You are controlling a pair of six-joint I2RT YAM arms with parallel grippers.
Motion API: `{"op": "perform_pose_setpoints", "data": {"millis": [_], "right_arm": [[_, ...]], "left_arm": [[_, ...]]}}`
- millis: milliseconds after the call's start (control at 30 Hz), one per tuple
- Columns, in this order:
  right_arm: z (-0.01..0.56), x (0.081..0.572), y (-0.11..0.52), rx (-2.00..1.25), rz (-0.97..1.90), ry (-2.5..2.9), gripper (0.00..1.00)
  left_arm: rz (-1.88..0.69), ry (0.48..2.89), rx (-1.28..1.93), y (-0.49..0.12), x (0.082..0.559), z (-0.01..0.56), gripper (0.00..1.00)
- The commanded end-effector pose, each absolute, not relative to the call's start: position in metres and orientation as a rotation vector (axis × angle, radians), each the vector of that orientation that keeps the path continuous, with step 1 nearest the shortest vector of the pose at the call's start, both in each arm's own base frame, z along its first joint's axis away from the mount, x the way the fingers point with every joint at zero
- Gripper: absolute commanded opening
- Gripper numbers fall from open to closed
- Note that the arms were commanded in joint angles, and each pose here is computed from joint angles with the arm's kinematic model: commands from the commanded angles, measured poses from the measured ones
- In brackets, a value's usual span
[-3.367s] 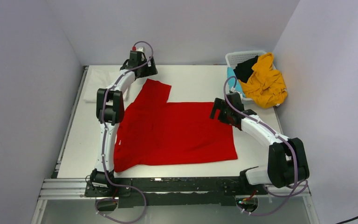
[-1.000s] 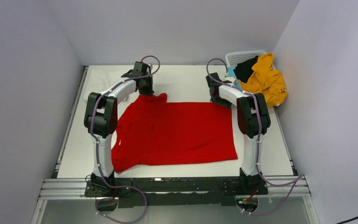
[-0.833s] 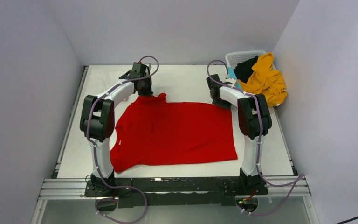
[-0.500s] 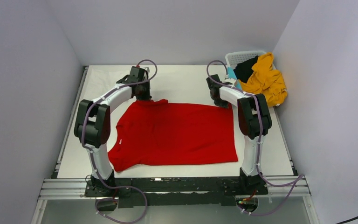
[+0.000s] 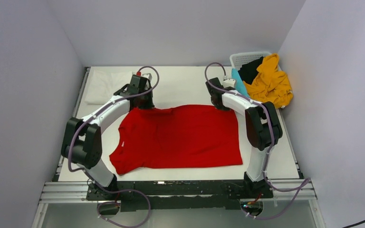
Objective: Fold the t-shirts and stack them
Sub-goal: Fold the other side of the tshirt into a rectangle
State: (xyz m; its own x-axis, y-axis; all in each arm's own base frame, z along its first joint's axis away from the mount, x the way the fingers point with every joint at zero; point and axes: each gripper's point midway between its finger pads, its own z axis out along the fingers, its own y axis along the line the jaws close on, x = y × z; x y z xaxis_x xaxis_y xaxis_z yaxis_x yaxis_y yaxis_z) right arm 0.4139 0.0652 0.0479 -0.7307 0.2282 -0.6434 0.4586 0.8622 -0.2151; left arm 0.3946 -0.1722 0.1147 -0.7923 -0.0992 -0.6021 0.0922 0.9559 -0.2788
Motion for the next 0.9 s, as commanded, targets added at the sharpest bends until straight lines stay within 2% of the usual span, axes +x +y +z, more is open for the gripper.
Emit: {"op": "perform_pose_setpoints", "data": {"millis": [0,400,867], "right_arm": [[0.079,0.411,0.065,0.501,-0.446,2.322,0.0],[0.101,0.376,0.072,0.417,-0.343,2.307,0.0],[0.092,0.339,0.076,0.342,-0.258,2.351,0.0]], "left_arm": [[-0.386,2.415,-0.045,-0.17,0.371,0.136,0.0],[-0.381,2.441,-0.111,-0.163,0.294,0.135,0.0],[-0.427,2.516,-0.088,-0.16,0.236,0.122,0.0]]}}
